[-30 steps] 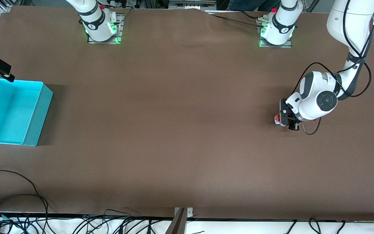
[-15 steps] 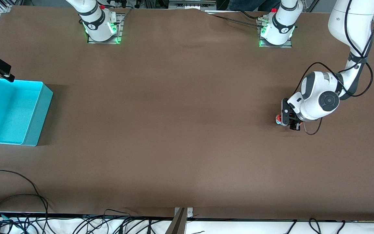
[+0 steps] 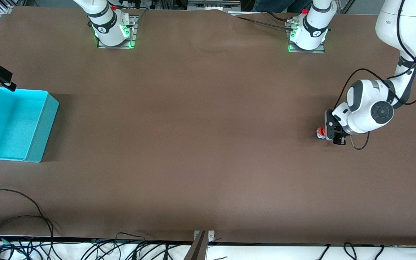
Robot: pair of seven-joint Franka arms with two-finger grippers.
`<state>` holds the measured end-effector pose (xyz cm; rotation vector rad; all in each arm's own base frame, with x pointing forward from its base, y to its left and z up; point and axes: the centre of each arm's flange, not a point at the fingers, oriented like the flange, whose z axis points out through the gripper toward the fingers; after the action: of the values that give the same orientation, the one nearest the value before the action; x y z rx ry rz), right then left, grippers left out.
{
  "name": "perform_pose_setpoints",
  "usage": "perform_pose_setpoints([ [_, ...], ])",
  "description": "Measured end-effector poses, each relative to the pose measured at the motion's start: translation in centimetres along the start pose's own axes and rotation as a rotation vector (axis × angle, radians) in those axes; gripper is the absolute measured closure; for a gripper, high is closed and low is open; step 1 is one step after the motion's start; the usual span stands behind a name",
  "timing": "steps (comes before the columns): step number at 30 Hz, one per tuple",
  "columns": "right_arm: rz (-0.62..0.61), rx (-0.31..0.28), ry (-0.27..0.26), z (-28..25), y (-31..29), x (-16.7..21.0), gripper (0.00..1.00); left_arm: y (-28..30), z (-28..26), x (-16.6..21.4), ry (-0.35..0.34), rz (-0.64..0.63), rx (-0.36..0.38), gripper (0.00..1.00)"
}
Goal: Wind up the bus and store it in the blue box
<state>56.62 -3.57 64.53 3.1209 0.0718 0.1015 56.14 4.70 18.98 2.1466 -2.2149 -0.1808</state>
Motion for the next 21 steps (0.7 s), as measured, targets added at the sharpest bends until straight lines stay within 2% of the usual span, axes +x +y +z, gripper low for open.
perform_pose_setpoints([
  [8,0.0,0.0,0.0,0.0,0.0,0.0,0.0,0.2,0.1,-2.4,0.005,-0.002,0.007,0.46],
  [21,0.0,0.0,0.0,0.0,0.0,0.0,0.0,0.5,0.4,-9.1,0.014,-0.003,0.021,0.46],
])
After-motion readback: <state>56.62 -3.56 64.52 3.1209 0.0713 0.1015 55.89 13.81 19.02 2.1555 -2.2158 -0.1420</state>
